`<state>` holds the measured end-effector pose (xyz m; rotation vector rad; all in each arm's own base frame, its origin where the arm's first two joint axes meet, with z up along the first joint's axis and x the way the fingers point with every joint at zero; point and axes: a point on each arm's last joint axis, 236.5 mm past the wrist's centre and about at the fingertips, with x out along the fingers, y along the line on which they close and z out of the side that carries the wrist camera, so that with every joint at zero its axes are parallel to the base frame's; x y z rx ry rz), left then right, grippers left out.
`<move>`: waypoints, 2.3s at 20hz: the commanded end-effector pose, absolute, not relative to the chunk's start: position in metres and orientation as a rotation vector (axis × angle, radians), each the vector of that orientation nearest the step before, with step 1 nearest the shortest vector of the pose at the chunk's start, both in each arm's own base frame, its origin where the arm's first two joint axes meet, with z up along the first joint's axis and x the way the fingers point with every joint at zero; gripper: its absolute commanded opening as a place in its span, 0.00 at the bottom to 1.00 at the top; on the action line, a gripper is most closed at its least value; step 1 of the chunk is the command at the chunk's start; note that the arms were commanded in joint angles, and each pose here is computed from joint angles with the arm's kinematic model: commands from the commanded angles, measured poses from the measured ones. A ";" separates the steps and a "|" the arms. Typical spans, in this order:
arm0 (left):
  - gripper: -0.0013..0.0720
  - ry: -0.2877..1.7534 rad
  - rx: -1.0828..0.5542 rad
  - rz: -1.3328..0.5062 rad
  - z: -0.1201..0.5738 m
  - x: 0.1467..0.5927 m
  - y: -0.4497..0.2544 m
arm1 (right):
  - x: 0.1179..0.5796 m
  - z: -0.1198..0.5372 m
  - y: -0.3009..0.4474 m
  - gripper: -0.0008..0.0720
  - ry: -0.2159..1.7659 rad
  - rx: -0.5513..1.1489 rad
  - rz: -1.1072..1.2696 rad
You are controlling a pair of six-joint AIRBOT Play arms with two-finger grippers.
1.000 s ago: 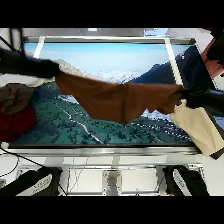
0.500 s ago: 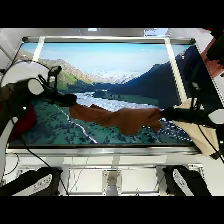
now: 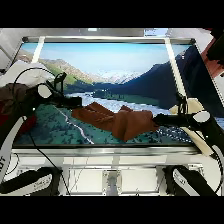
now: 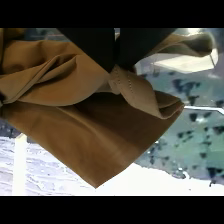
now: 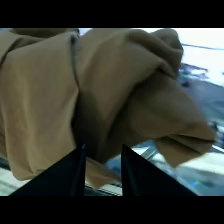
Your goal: Fold the shirts.
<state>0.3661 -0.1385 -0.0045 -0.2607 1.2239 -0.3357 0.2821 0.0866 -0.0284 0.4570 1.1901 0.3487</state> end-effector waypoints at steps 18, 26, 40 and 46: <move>0.04 1.252 -0.265 -0.353 -0.007 0.359 -0.142 | 0.313 -0.017 0.129 0.63 1.048 0.492 0.480; 0.04 1.260 -0.264 -0.355 -0.008 0.358 -0.142 | 0.280 -0.042 0.117 0.24 1.203 0.357 0.489; 0.04 0.625 -0.086 -0.234 0.268 0.418 -0.066 | 0.327 0.221 0.017 0.04 0.649 0.035 0.285; 0.04 0.312 0.024 -0.145 0.404 0.320 -0.036 | 0.258 0.348 0.011 0.04 0.332 -0.147 0.128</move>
